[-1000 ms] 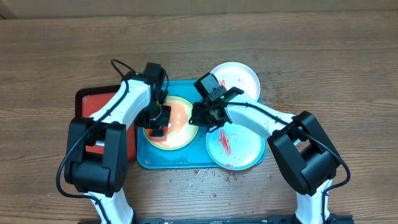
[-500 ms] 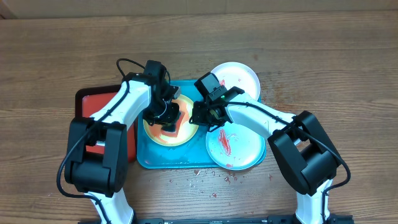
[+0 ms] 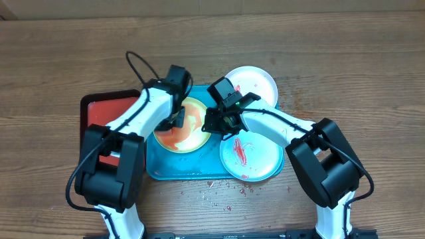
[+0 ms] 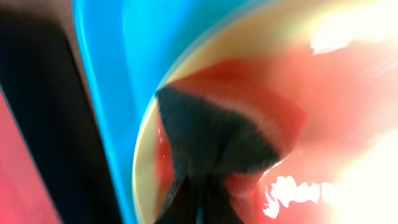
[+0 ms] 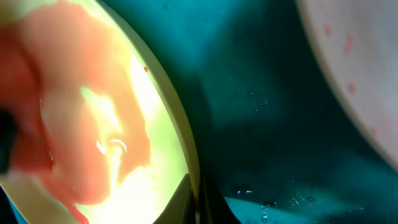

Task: Clean dirty plates on tray and stack at the side
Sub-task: 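Scrub the yellow plate with the sponge while the right gripper holds it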

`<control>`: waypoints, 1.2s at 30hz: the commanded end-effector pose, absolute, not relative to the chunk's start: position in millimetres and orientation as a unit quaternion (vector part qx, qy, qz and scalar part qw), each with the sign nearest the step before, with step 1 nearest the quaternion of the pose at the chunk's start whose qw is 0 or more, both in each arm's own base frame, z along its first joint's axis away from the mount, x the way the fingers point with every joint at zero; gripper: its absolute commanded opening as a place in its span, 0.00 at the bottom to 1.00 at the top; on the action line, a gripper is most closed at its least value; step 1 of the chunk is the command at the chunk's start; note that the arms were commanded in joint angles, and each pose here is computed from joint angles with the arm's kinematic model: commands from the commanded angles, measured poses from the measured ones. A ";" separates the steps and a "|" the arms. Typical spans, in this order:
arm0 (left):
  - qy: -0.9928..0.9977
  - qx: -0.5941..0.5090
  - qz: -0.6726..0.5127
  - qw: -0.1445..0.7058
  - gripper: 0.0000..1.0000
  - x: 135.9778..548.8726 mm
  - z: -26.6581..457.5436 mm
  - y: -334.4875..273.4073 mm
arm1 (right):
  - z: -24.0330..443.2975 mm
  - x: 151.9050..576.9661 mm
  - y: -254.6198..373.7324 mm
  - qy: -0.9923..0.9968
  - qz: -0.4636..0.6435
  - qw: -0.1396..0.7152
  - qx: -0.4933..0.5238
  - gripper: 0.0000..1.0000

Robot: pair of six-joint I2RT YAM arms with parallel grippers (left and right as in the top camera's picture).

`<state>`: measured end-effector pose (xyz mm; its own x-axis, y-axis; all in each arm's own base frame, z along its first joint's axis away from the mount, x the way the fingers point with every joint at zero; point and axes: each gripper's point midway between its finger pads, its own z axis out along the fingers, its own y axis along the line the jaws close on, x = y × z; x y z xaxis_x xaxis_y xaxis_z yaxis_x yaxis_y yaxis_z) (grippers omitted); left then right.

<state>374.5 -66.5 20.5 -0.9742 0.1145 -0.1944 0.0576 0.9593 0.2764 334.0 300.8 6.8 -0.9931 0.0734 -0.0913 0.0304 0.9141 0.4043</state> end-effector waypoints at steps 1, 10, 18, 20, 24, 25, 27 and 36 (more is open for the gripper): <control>0.976 0.038 0.142 0.164 0.04 396.7 23.2 -83.4 | -4.1 334.0 295.7 0.980 0.191 0.049 0.027 0.04; 0.975 0.150 -0.089 0.141 0.04 385.6 18.4 -175.5 | -4.3 333.6 295.0 0.980 0.190 0.047 0.026 0.04; 0.980 0.176 -0.094 0.014 0.04 329.5 8.3 -151.0 | -0.1 337.8 290.0 0.972 0.230 0.021 0.037 0.04; 0.981 0.162 -0.105 0.001 0.04 325.9 8.9 -144.6 | -0.3 338.3 288.5 0.968 0.247 0.014 0.033 0.04; 0.940 0.237 -0.246 -0.020 0.04 303.8 26.1 -177.2 | -5.5 337.4 284.5 0.963 0.267 0.007 0.040 0.04; 0.930 0.252 -0.266 -0.021 0.04 300.0 29.7 -182.5 | -5.3 337.6 284.9 0.961 0.272 0.006 0.040 0.04; 0.926 0.263 -0.271 -0.019 0.04 298.6 30.4 -185.0 | -5.1 338.7 284.3 0.961 0.274 0.007 0.041 0.04; 0.995 0.039 0.010 0.092 0.04 377.5 9.3 -95.9 | -5.5 338.9 283.7 0.961 0.272 0.008 0.041 0.04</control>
<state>352.5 -158.1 21.4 -0.9242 0.3387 -0.1766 0.3773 0.8820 -0.2825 346.6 286.1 6.3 -0.9955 0.0921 -0.0232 0.0654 0.8419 0.5357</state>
